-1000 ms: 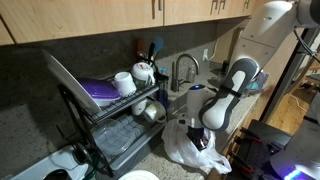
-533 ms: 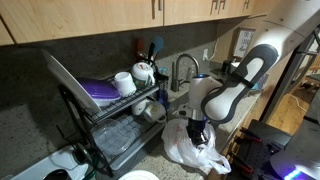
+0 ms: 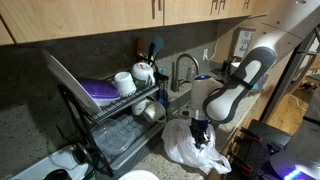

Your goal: Take the white object out of the plastic bag and put it on the gray plate

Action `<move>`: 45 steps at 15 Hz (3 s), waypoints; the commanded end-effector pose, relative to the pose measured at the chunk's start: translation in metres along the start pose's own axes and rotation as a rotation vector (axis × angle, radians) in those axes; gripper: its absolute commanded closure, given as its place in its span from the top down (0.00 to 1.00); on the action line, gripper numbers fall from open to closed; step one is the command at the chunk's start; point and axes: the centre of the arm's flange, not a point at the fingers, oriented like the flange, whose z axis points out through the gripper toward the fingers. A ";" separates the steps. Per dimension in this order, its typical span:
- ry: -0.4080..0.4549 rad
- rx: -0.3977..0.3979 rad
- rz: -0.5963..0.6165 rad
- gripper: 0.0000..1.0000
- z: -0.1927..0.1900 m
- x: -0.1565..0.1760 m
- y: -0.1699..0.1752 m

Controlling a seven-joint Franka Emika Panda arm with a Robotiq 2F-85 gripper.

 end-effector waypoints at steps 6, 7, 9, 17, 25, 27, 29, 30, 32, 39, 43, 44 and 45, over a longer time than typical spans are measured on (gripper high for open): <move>-0.043 0.074 0.015 0.03 0.054 -0.015 0.004; -0.052 0.086 0.013 0.03 0.056 -0.016 0.002; -0.092 0.116 0.019 0.03 0.054 -0.018 -0.004; -0.215 0.224 0.065 0.03 0.034 -0.023 -0.028; -0.106 0.096 0.044 0.03 0.025 -0.012 -0.017; -0.086 0.075 0.027 0.03 0.027 -0.007 -0.014; -0.067 0.063 0.013 0.04 0.031 -0.003 -0.010; -0.060 0.059 0.006 0.05 0.032 -0.001 -0.009; -0.049 0.048 -0.004 0.16 0.033 0.002 -0.008; -0.033 0.032 -0.005 0.41 0.036 0.002 -0.005; -0.036 0.036 0.006 0.31 0.041 0.000 0.000; -0.038 0.040 0.009 0.33 0.043 0.000 0.001; -0.037 0.044 0.012 0.30 0.045 0.000 0.003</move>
